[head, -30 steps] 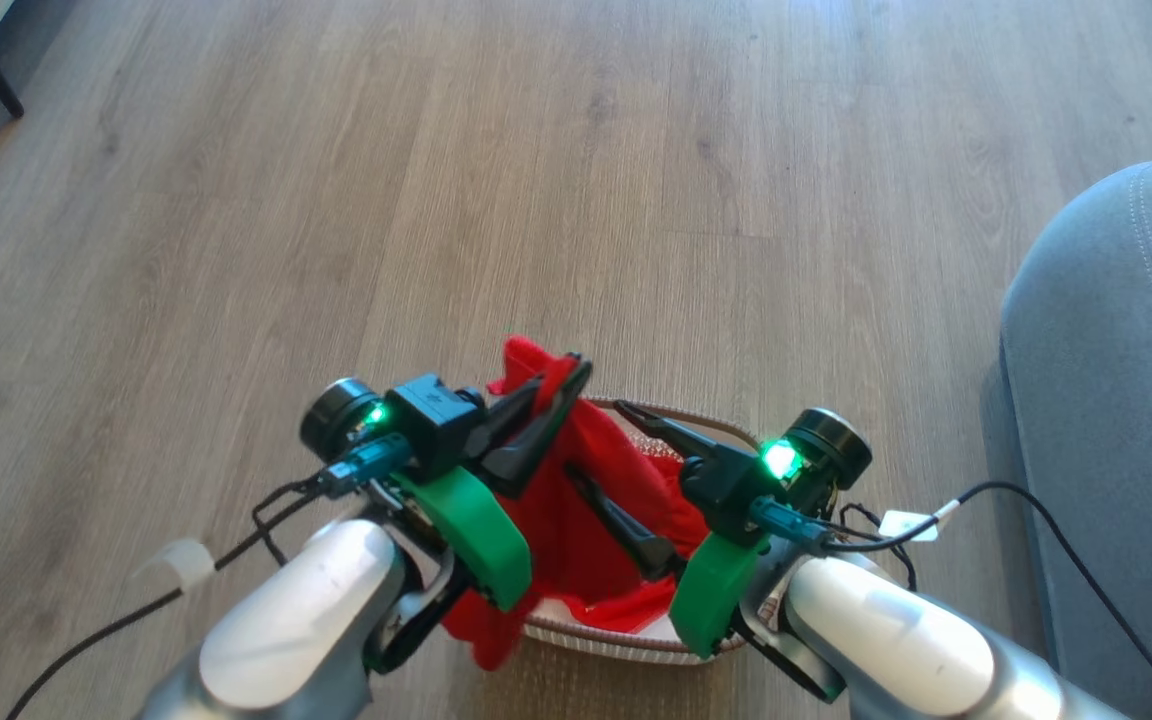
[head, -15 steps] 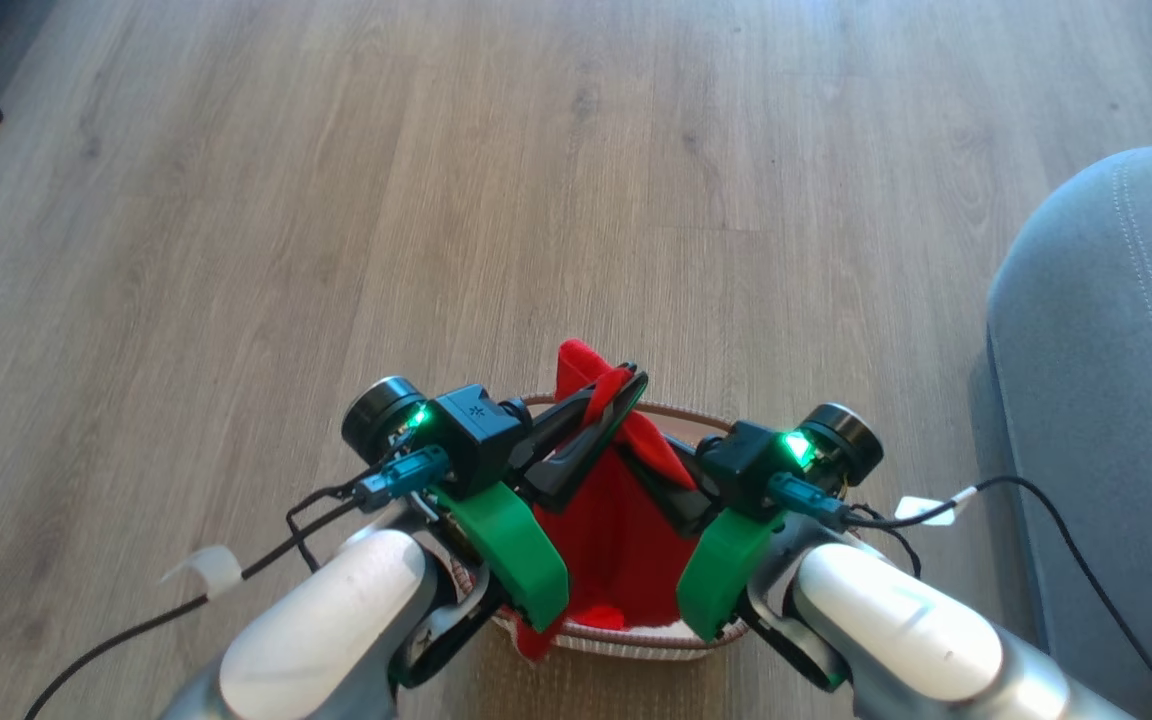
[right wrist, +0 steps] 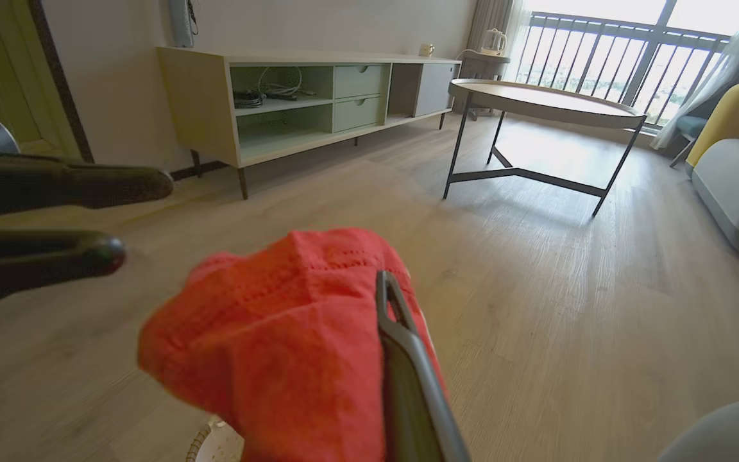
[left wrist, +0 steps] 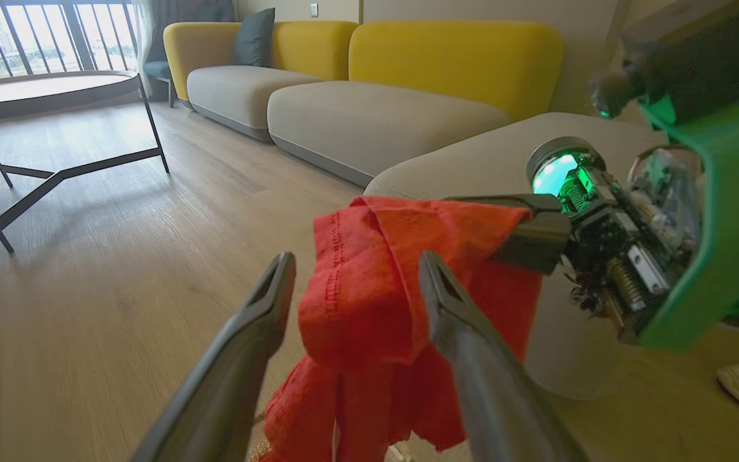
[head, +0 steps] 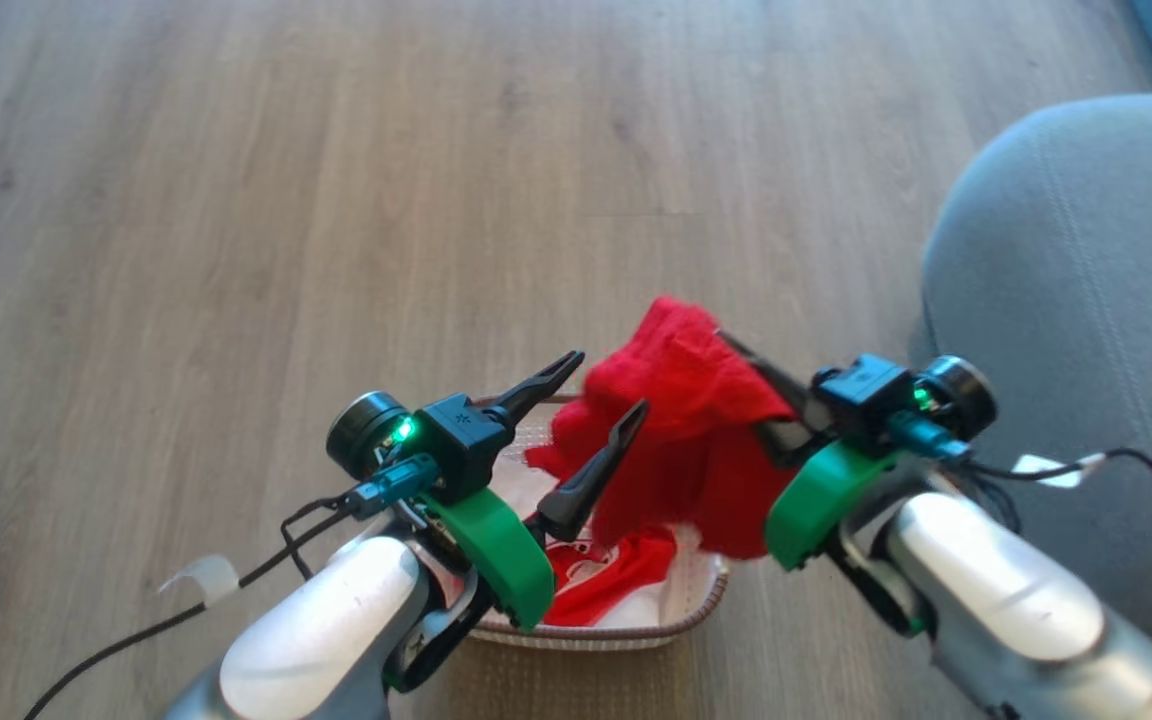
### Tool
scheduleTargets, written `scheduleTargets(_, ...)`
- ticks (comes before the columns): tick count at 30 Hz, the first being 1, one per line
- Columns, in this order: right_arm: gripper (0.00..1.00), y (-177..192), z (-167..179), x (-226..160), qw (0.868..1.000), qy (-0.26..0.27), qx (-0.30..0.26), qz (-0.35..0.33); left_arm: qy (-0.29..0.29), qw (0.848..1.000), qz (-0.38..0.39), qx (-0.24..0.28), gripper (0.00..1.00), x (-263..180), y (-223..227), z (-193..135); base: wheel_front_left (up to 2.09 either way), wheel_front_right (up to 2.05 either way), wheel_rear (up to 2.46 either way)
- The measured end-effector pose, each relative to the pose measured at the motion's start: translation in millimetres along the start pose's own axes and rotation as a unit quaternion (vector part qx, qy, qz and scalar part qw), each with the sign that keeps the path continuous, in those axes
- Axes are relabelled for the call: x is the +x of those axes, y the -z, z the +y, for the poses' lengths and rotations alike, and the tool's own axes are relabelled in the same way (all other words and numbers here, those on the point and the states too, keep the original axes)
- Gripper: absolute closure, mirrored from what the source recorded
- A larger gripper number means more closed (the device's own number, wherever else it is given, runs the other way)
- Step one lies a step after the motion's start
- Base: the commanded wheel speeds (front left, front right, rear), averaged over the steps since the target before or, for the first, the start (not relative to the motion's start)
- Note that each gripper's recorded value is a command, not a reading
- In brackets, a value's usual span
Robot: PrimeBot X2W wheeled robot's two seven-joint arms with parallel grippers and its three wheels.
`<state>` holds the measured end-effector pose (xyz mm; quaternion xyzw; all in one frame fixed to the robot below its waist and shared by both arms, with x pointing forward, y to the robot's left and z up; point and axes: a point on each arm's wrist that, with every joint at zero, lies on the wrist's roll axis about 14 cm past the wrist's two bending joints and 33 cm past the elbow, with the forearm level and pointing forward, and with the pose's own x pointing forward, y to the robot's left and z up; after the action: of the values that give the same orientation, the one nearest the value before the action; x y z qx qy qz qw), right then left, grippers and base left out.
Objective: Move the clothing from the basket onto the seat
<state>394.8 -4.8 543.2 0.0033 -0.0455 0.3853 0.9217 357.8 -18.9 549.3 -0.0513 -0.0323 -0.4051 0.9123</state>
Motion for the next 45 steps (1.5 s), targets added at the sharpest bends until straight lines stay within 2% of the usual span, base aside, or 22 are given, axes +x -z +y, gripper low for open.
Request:
scheduleTargets(10,1.0,-8.3,-79.6,-62.5,0.991,0.129,-0.023,-0.002,0.069,0.997,0.016,-0.021,0.0,31.8,24.8,-33.8,0.0,0.0,0.0)
scheduleTargets(20,1.0,0.3,-118.6,-116.2,0.976,0.216,-0.028,0.019,0.123,0.991,0.032,-0.037,0.0,48.1,43.5,-61.6,0.0,0.0,0.0)
scheduleTargets(29,1.0,-3.2,-139.2,-121.5,0.97,0.242,-0.031,0.012,0.129,0.989,0.044,-0.053,0.0,49.8,55.6,-63.5,0.0,0.0,0.0)
scheduleTargets(34,1.0,7.0,-168.4,-127.3,0.96,0.279,-0.019,0.019,0.127,0.989,0.049,-0.058,0.0,55.3,64.6,-55.9,0.0,0.0,0.0)
scheduleTargets(38,1.0,13.5,-204.5,-124.4,0.949,0.314,-0.005,0.02,0.123,0.989,0.049,-0.061,0.0,64.8,71.4,-43.4,0.0,0.0,0.0)
scheduleTargets(45,1.0,-15.9,-291.4,-93.3,0.933,0.359,-0.027,-0.015,0.096,0.989,0.072,-0.089,0.0,72.1,103.1,-16.9,0.0,0.0,0.0)
